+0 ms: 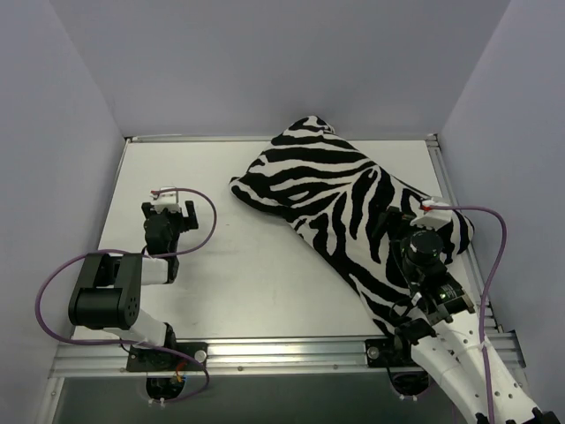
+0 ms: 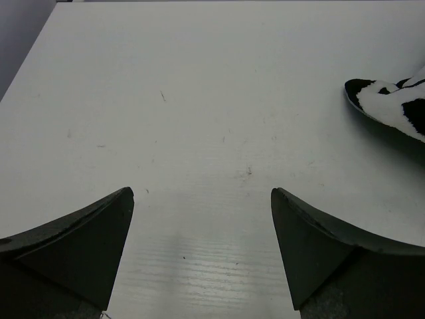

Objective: Remove the pillowcase from the pillow

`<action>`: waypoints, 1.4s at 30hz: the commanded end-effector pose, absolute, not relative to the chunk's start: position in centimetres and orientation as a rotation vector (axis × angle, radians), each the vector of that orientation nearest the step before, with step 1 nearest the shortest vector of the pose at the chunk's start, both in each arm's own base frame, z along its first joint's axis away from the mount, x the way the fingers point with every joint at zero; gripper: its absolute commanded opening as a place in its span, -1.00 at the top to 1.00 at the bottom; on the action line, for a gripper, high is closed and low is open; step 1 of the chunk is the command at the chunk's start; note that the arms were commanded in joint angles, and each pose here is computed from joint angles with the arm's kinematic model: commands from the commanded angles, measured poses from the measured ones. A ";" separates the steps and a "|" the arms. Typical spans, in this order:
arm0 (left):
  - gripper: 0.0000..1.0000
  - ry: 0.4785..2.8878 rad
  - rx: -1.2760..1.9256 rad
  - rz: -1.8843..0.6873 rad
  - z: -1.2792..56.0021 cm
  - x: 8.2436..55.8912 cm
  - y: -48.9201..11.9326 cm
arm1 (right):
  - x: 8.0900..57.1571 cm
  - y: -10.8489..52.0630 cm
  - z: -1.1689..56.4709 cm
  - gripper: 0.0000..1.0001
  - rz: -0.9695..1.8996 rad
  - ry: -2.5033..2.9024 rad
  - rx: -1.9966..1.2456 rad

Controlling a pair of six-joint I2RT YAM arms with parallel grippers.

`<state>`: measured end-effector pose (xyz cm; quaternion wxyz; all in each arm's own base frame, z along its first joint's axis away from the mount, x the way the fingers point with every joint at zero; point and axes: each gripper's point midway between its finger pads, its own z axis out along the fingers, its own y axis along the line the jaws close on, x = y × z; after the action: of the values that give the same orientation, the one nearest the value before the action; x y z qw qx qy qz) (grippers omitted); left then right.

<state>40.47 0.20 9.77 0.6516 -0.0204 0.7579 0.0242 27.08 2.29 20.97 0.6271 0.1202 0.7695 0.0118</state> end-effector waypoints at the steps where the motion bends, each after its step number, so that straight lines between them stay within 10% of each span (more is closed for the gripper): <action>1: -0.88 1.662 -0.049 0.056 11.6 41.2 0.3 | 27.3 1.7 22.5 -0.99 0.012 1.714 0.330; 14: -0.88 1.726 0.094 -0.045 12.5 41.3 -1.4 | 29.8 4.5 25.9 -0.99 0.121 1.878 0.422; 26: -0.91 2.167 0.384 -0.274 19.6 37.8 -3.7 | 32.0 9.6 15.0 -0.83 0.125 2.312 0.220; 30: -0.88 2.180 0.411 -0.264 22.9 35.1 -3.3 | 33.5 15.1 11.2 0.00 0.144 2.445 -0.017; 33: -0.88 2.218 0.424 -0.296 24.1 33.1 -3.5 | 35.6 22.2 13.2 0.97 0.272 2.435 -0.239; 42: -0.88 2.159 0.452 -0.360 29.4 29.2 -3.1 | 32.9 39.5 34.7 1.00 0.869 1.960 -0.540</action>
<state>31.39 -2.35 26.45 0.4240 0.1601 0.8826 -0.1253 36.37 35.21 22.48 0.3932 -0.1869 0.8809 0.1858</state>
